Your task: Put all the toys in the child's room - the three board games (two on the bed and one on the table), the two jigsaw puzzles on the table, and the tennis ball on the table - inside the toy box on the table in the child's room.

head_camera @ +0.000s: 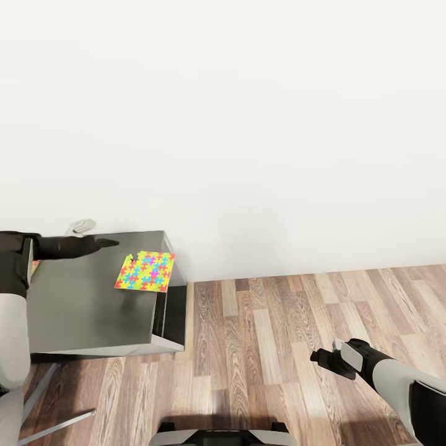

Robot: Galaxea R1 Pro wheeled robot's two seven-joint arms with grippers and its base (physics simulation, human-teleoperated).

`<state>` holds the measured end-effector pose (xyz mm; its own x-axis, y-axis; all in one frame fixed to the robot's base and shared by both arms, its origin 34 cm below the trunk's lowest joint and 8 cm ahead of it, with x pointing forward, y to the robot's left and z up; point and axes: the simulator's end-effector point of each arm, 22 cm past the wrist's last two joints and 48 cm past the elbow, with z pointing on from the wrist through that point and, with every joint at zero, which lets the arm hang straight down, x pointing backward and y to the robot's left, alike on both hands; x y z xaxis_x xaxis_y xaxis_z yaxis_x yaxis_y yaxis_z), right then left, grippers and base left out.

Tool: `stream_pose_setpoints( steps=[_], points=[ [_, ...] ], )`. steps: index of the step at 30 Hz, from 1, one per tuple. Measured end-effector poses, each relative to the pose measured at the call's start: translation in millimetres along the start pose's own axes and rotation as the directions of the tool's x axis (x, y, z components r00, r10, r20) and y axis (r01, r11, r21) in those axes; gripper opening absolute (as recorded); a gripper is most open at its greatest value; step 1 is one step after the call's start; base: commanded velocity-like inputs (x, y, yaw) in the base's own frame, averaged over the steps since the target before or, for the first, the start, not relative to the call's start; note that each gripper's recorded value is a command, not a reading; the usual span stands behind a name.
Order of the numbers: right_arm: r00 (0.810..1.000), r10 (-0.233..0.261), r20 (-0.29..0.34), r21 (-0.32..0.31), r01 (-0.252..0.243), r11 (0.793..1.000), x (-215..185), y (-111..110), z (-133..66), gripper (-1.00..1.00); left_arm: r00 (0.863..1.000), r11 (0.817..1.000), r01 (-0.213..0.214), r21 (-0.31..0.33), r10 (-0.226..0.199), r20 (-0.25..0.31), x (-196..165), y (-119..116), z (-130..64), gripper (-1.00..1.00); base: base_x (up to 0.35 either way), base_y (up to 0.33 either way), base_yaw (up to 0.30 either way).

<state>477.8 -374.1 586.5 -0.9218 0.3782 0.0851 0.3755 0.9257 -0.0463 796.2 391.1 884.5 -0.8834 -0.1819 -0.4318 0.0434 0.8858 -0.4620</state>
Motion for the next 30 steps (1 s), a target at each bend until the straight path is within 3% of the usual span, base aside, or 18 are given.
stream_pose_setpoints(
  steps=[11, 16, 20, 24, 27, 30],
  points=[
    [1.000, 0.002, 0.013, -0.003, -0.002, 1.000, -4, -2, -0.6, 1.00, 0.999, 0.991, -0.029, 0.134, 0.027, 0.020, -5, -27, -25.7, 1.00, 0.000, 0.000, 0.000],
    [0.999, 0.004, 0.033, -0.042, -0.002, 0.999, -8, 6, -1.0, 1.00, 0.999, 0.977, -0.042, 0.207, 0.040, 0.017, 6, -43, -39.2, 1.00, 0.000, 0.000, 0.000],
    [0.999, 0.003, 0.045, -0.146, 0.004, 0.989, -12, 28, -3.8, 1.00, 0.998, 0.958, -0.061, 0.280, 0.060, 0.011, 20, -62, -50.3, 1.00, 0.000, 0.000, 0.000],
    [0.999, 0.001, 0.051, -0.254, 0.012, 0.967, -13, 52, -9.0, 1.00, 0.997, 0.952, -0.074, 0.297, 0.075, 0.007, 30, -68, -54.5, 1.00, 0.000, 0.000, 0.000],
    [0.998, 0.000, 0.057, -0.332, 0.019, 0.943, -15, 68, -14.6, 1.00, 0.997, 0.952, -0.071, 0.298, 0.075, -0.002, 39, -69, -53.3, 1.00, 0.000, 0.000, 0.000],
    [0.997, -0.001, 0.082, -0.442, 0.037, 0.896, -20, 92, -25.5, 1.00, 0.998, 0.951, -0.057, 0.304, 0.066, -0.019, 52, -70, -49.9, 1.00, 0.000, 0.000, 0.000]
  ],
)
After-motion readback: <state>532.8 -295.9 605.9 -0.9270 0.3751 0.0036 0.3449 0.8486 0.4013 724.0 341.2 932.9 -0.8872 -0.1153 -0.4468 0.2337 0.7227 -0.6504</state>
